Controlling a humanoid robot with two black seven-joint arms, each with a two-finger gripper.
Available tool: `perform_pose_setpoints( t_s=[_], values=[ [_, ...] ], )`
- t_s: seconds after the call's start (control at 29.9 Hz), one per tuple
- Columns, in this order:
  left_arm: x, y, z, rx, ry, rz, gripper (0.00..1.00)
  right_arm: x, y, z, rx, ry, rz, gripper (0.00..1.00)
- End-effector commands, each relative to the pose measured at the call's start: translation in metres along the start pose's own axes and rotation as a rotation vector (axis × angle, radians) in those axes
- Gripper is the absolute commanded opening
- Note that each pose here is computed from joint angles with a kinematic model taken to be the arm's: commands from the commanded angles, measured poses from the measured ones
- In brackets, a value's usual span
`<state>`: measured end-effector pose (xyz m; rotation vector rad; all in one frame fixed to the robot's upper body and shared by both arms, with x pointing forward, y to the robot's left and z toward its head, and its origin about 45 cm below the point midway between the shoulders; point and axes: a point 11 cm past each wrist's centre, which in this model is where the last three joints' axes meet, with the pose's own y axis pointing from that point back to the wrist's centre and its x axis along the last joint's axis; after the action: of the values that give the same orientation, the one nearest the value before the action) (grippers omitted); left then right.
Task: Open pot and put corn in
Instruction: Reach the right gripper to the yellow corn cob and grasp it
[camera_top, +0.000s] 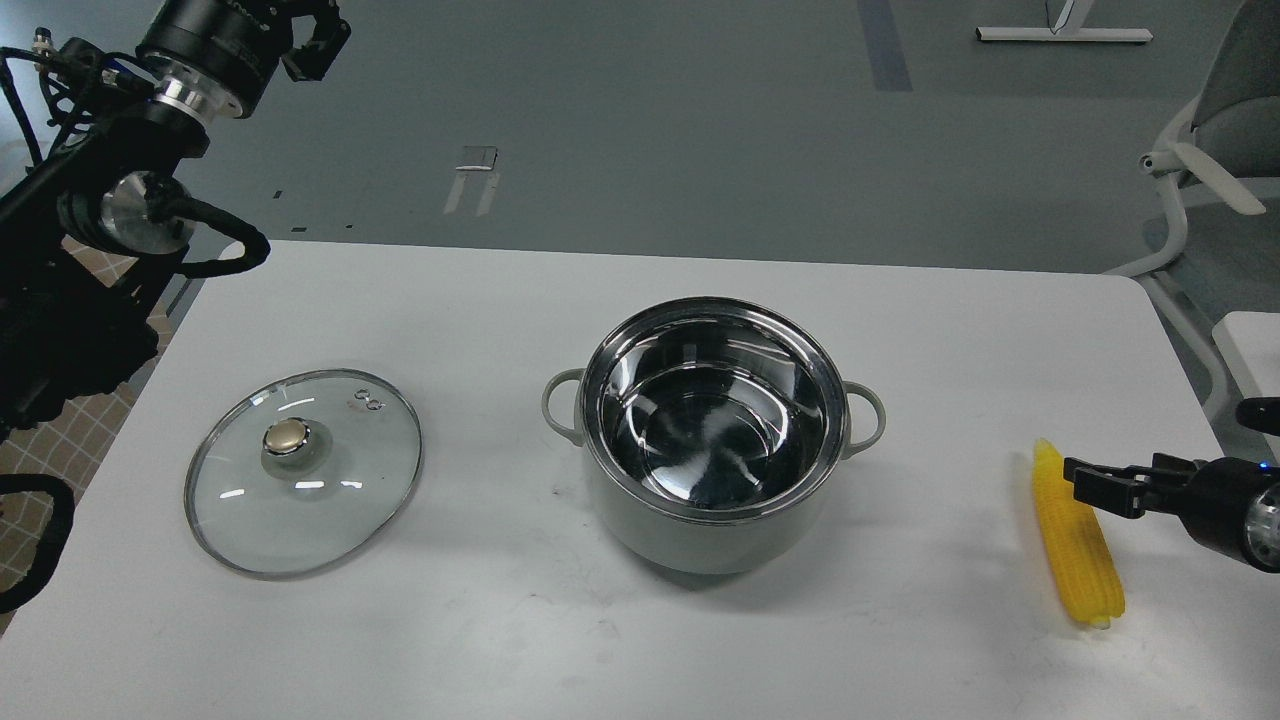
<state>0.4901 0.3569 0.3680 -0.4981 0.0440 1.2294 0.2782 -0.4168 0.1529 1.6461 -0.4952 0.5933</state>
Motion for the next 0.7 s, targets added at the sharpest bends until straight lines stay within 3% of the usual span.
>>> perform_pose_setpoints(
  t_s=[0.0,0.27,0.43,0.5,0.67],
  values=[
    [0.001,0.0,0.001,-0.005,-0.001,0.003,0.97,-0.012,-0.005,-0.006,0.015,-0.017,-0.02,0.98],
    [0.002,0.001,0.0,-0.001,-0.006,0.006,0.97,-0.016,-0.013,-0.017,0.04,-0.034,-0.011,0.93],
    [0.006,0.006,-0.003,0.012,-0.015,0.015,0.97,-0.021,-0.015,-0.018,0.036,-0.043,-0.019,0.73],
    [0.008,0.007,-0.002,0.012,-0.021,0.016,0.97,-0.027,-0.015,-0.017,0.025,-0.043,-0.031,0.57],
    [0.008,0.007,-0.002,0.013,-0.022,0.015,0.97,-0.03,-0.015,-0.014,0.007,-0.038,-0.036,0.39]
  ],
)
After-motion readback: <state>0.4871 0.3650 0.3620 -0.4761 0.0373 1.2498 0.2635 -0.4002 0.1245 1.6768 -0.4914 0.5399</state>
